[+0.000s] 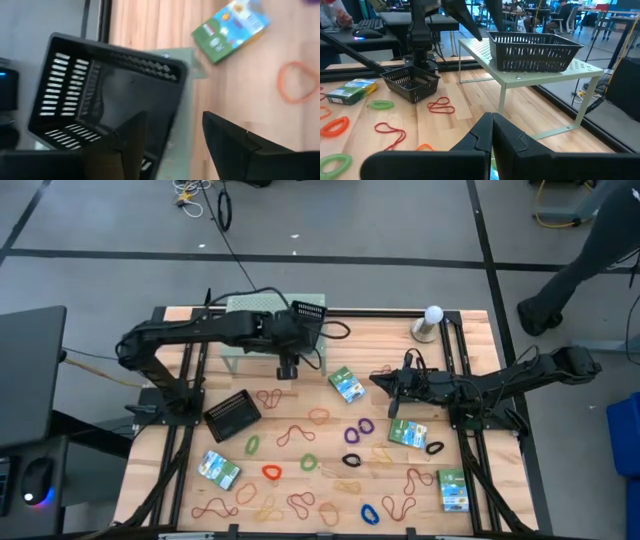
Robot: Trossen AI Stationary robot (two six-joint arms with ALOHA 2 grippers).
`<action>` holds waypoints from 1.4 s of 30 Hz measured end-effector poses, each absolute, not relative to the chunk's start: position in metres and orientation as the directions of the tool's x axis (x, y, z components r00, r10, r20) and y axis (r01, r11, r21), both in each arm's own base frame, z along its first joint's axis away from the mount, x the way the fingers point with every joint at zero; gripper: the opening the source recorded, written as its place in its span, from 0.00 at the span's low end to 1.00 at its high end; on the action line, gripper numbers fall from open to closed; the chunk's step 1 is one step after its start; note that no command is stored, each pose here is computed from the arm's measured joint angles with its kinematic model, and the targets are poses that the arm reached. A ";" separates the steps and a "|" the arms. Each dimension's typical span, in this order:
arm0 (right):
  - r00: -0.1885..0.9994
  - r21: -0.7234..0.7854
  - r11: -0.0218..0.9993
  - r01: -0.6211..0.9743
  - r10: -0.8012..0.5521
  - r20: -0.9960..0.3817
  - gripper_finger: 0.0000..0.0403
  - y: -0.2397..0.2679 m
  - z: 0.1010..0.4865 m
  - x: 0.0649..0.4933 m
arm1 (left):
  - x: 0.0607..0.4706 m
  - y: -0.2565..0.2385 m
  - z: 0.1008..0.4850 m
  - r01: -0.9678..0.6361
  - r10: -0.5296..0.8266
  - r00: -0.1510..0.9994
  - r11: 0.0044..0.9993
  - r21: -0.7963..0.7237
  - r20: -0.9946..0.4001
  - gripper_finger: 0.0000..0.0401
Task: Pick & Place Office Desk Supplies
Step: Put the black bin on the shelf
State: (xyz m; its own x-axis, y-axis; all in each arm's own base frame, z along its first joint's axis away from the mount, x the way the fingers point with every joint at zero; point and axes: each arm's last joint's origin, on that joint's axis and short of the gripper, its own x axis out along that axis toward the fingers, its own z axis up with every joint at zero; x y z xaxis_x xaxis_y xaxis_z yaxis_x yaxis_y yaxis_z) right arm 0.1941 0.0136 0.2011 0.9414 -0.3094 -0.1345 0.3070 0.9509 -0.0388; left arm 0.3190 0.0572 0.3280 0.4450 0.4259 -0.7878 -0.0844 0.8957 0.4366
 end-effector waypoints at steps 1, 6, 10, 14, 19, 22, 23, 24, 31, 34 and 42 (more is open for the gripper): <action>0.941 -0.045 0.951 0.306 -0.309 -0.134 0.03 0.014 0.201 0.194 | 0.320 0.058 0.327 -0.080 0.440 0.436 0.888 0.453 -0.785 0.50; 0.942 -0.076 0.950 0.303 -0.310 -0.130 0.03 0.013 0.202 0.194 | 0.318 0.068 0.327 -0.088 0.449 0.423 0.885 0.457 -0.787 0.47; 0.942 -0.071 0.948 0.309 -0.316 -0.116 0.03 0.012 0.203 0.195 | 0.317 0.073 0.326 -0.095 0.438 0.423 0.892 0.442 -0.793 0.36; 0.943 0.018 0.948 0.319 -0.315 -0.104 0.03 0.012 0.205 0.195 | 0.318 0.074 0.326 -0.085 0.426 0.429 0.897 0.434 -0.797 0.26; 0.945 0.038 0.950 0.311 -0.304 -0.122 0.03 0.015 0.203 0.194 | 0.318 0.074 0.324 -0.077 0.423 0.415 0.898 0.432 -0.805 0.17; 0.953 0.038 0.955 0.294 -0.289 -0.095 0.03 0.018 0.206 0.194 | 0.318 0.073 0.324 -0.079 0.423 0.416 0.899 0.431 -0.805 0.10; 0.954 0.029 0.957 0.289 -0.286 -0.094 0.03 0.019 0.206 0.194 | 0.318 0.074 0.324 -0.080 0.424 0.417 0.898 0.432 -0.804 0.08; 0.955 0.024 0.958 0.286 -0.282 -0.092 0.03 0.019 0.206 0.194 | 0.318 0.074 0.324 -0.082 0.424 0.417 0.899 0.431 -0.804 0.06; 0.958 0.006 0.961 0.276 -0.275 -0.080 0.03 0.021 0.207 0.194 | 0.317 0.074 0.325 -0.090 0.448 0.408 0.887 0.453 -0.795 0.04; 0.958 0.001 0.961 0.276 -0.275 -0.080 0.03 0.021 0.207 0.194 | 0.316 0.073 0.326 -0.092 0.451 0.409 0.885 0.456 -0.793 0.05; 0.958 -0.005 0.961 0.276 -0.275 -0.079 0.03 0.021 0.207 0.194 | 0.280 0.073 0.349 -0.161 0.514 0.345 0.857 0.490 -0.785 0.04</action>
